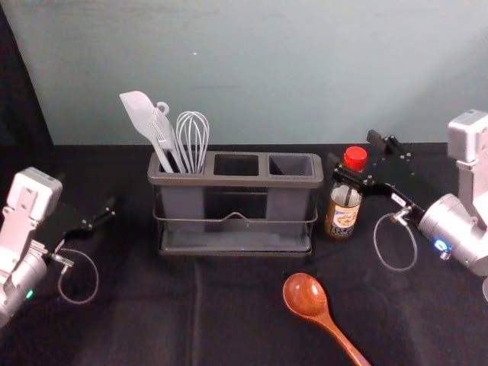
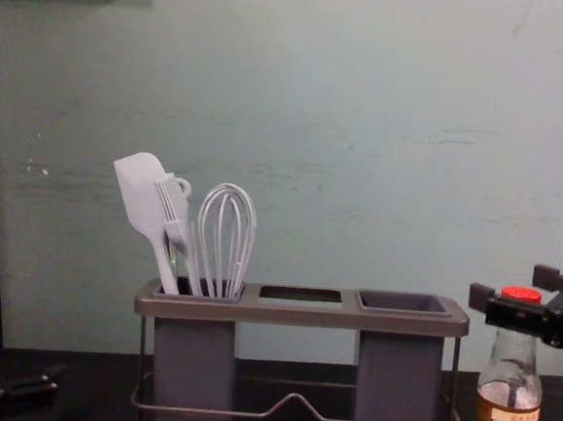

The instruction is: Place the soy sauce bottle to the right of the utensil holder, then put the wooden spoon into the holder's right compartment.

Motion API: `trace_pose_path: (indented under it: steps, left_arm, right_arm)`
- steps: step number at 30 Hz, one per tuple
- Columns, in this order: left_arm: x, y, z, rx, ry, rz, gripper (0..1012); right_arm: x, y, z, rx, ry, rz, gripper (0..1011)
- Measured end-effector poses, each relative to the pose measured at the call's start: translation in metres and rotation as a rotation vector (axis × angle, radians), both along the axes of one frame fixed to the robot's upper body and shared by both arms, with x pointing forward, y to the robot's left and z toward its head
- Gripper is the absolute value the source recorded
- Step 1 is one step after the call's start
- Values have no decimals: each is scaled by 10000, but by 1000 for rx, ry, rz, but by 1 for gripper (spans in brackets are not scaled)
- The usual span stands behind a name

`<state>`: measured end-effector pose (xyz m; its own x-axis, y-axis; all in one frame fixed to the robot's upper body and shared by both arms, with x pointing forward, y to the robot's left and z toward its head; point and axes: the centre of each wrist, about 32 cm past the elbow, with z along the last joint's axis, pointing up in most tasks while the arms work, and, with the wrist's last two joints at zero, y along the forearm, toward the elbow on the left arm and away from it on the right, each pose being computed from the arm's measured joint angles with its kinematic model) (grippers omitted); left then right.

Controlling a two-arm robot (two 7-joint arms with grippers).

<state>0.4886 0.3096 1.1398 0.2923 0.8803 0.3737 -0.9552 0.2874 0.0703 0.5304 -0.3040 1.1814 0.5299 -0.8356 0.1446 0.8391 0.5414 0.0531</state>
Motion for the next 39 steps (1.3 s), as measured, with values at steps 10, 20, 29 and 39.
trace_pose_path:
  steps: [10, 20, 29, 39]
  left_arm:
    - [0, 0, 0, 0, 0, 0, 1011]
    - [0, 0, 0, 0, 0, 0, 1011]
    - [0, 0, 0, 0, 0, 0, 1012]
    - [0, 0, 0, 0, 0, 0, 1011]
  right_arm:
    - [-184, -35, 195, 5, -66, -3, 1003]
    - [-527, -66, 370, 58, -97, 78, 1003]
    - [-797, 8, 347, 51, -68, 197, 1003]
    - [-1073, 407, 527, -72, 132, 136, 1003]
